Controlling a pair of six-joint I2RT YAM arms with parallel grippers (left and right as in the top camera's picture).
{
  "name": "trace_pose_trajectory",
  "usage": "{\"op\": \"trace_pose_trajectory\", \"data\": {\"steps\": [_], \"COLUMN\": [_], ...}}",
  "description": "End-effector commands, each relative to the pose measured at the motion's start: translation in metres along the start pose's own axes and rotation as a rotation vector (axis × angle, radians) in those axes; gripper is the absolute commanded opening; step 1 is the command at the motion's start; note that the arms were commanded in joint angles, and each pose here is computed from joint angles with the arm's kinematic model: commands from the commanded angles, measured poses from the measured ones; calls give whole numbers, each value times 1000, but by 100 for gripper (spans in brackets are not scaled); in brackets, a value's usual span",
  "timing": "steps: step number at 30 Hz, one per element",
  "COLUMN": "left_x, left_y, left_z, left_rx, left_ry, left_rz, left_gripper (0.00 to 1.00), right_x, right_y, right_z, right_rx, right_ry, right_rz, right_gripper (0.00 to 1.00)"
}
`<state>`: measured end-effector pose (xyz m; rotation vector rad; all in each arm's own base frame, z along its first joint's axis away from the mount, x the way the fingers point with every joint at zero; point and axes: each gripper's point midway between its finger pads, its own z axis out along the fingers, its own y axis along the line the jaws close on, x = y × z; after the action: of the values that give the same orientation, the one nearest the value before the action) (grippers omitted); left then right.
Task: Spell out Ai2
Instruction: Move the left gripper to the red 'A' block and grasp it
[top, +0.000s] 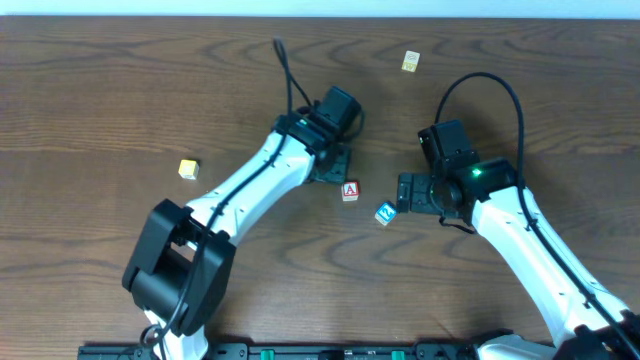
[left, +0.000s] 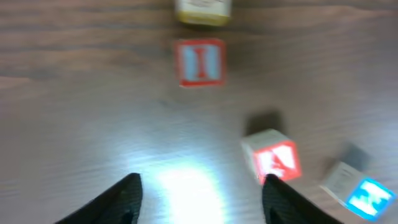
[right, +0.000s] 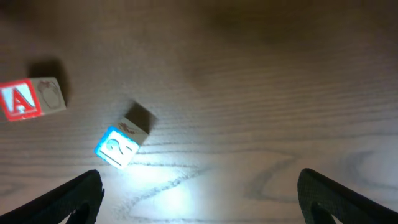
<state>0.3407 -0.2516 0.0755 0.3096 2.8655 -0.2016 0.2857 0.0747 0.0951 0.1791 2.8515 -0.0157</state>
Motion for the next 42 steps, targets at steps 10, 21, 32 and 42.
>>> {"op": "trace_pose_trajectory", "data": {"steps": [10,21,32,42], "left_x": [25,36,21,26], "left_y": [-41,-41,-38,-37], "left_z": [12,57,59,45], "left_rx": [31,10,-12,-13], "left_ry": [60,129,59,77], "left_rz": [-28,-113,-129,-95], "left_gripper": [61,49,27,7], "right_x": [-34,-34,-30,-28], "right_y": [-81,-93,-94,-96], "right_z": [-2,-1,-1,-1], "right_rx": [96,96,109,118], "right_ry": [-74,-68,-51,-45], "right_rz": [306,346,325,324], "right_gripper": [99,99,99,99]}}
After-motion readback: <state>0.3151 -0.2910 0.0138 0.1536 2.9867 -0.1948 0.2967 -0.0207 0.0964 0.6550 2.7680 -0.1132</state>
